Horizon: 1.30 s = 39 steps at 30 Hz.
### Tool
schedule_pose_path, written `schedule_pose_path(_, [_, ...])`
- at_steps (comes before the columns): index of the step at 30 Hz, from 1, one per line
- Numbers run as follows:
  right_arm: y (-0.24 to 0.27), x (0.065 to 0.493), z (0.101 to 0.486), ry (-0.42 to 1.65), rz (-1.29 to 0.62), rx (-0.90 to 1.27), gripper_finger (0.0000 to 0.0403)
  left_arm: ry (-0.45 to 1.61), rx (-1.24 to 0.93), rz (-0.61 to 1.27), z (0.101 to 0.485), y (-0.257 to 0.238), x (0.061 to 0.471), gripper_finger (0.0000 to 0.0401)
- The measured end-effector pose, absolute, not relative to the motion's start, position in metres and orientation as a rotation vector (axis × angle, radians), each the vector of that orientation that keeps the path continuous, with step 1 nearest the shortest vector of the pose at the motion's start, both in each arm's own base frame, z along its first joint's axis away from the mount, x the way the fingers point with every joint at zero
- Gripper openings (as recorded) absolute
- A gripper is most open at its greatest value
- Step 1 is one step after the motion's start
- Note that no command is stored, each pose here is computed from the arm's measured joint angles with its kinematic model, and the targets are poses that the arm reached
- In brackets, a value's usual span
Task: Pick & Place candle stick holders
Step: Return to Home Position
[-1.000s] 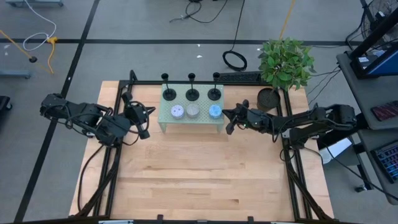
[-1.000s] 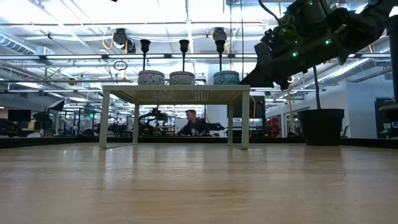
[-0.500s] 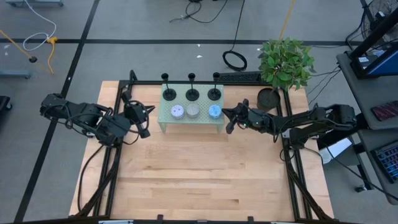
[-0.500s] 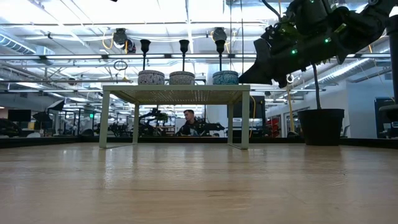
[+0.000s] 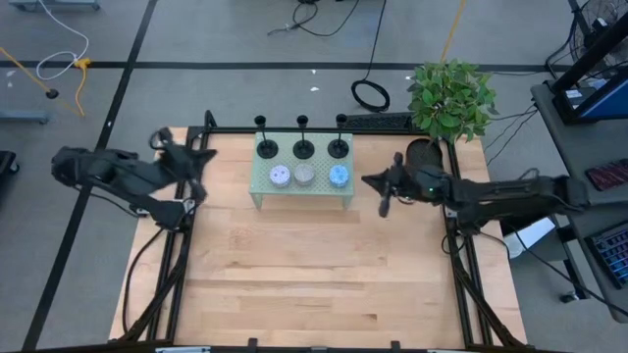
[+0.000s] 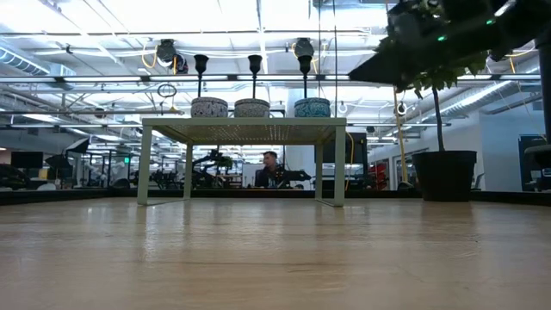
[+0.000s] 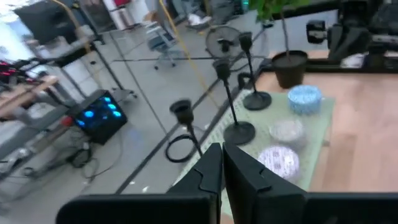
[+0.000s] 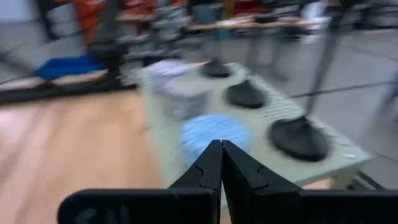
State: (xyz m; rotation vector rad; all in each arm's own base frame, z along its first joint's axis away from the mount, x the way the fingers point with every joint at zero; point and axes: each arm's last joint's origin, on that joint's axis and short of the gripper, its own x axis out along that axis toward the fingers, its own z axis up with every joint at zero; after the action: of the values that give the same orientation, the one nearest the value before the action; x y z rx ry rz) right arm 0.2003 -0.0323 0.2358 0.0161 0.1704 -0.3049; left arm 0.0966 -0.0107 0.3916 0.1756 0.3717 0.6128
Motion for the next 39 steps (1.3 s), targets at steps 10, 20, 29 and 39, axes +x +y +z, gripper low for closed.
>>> schedule_pose_path(10, [-0.013,0.169,0.251,0.149,0.224,-0.151,0.0000,0.193,0.058,0.304,0.326,-0.008,0.068,0.0021])
schedule_pose_path(20, [-0.014,0.168,0.249,0.161,0.245,-0.189,0.0000,0.055,0.233,0.111,0.241,-0.024,0.095,0.0021])
schedule_pose_path(29, [-0.017,0.167,0.244,0.138,0.229,-0.204,0.0000,-0.081,0.312,0.188,0.211,-0.020,0.103,0.0021])
schedule_pose_path(39, [-0.030,0.153,0.221,0.085,0.184,-0.131,0.0000,-0.068,0.291,0.212,0.209,-0.006,0.104,0.0021])
